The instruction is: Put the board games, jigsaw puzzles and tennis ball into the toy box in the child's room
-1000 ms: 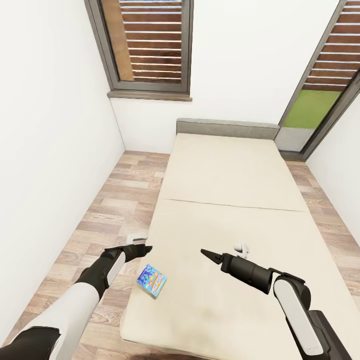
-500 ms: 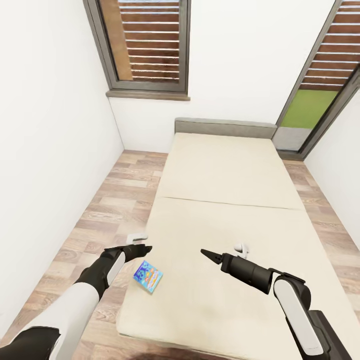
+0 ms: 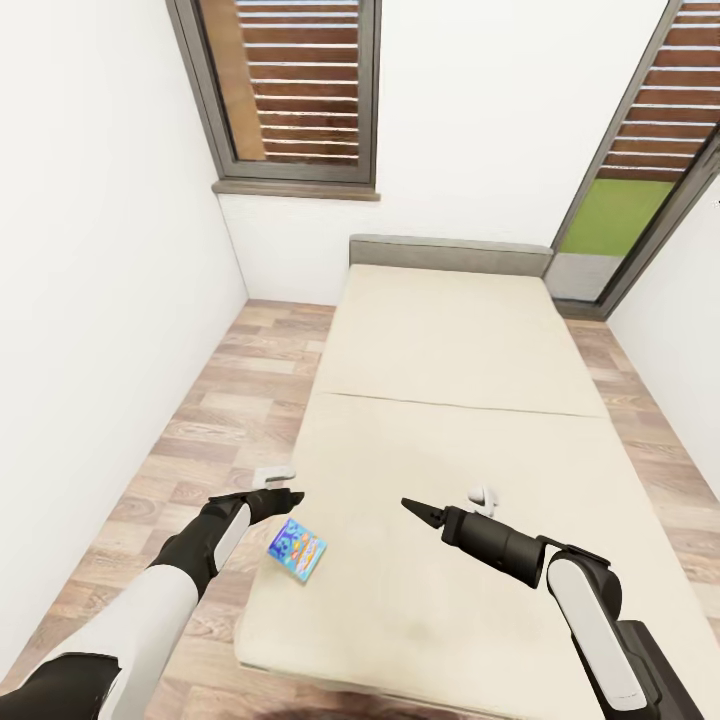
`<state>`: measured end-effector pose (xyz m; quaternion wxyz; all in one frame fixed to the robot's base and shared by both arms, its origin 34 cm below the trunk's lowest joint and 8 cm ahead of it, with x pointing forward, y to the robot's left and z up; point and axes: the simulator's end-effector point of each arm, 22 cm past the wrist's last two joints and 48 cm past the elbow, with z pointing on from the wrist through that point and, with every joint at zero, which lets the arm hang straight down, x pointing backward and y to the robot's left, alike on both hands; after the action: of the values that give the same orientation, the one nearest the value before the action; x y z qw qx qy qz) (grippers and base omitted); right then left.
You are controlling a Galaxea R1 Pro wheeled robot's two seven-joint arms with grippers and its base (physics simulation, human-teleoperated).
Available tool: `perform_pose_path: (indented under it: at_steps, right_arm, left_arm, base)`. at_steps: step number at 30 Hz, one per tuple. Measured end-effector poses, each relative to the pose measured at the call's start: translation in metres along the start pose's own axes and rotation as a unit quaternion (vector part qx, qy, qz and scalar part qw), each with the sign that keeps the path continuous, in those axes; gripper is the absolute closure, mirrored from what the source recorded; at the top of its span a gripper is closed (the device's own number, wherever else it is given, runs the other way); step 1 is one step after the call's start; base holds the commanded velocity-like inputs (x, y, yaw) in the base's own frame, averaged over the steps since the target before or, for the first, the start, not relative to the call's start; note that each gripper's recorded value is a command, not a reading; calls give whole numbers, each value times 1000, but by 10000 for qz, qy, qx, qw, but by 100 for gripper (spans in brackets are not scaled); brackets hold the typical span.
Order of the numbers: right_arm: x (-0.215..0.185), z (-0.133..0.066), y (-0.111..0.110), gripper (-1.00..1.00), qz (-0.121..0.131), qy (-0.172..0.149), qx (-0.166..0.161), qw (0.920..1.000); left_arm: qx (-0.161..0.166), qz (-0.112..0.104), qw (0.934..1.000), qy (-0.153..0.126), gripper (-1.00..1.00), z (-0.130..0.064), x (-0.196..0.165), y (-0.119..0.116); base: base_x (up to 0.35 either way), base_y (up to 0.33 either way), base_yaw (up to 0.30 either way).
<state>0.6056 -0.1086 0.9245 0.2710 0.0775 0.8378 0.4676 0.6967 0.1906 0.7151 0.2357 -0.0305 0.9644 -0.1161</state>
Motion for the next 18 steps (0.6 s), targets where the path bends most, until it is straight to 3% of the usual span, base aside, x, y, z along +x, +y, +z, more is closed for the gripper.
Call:
perform_pose_path:
  at_steps: [18]
  right_arm:
    - [0,0,0,-100,-1,0,10,10000]
  left_arm:
    - [32,-2,10000,-37,-100,-2,-5,-1]
  base:
    - [38,0,-127]
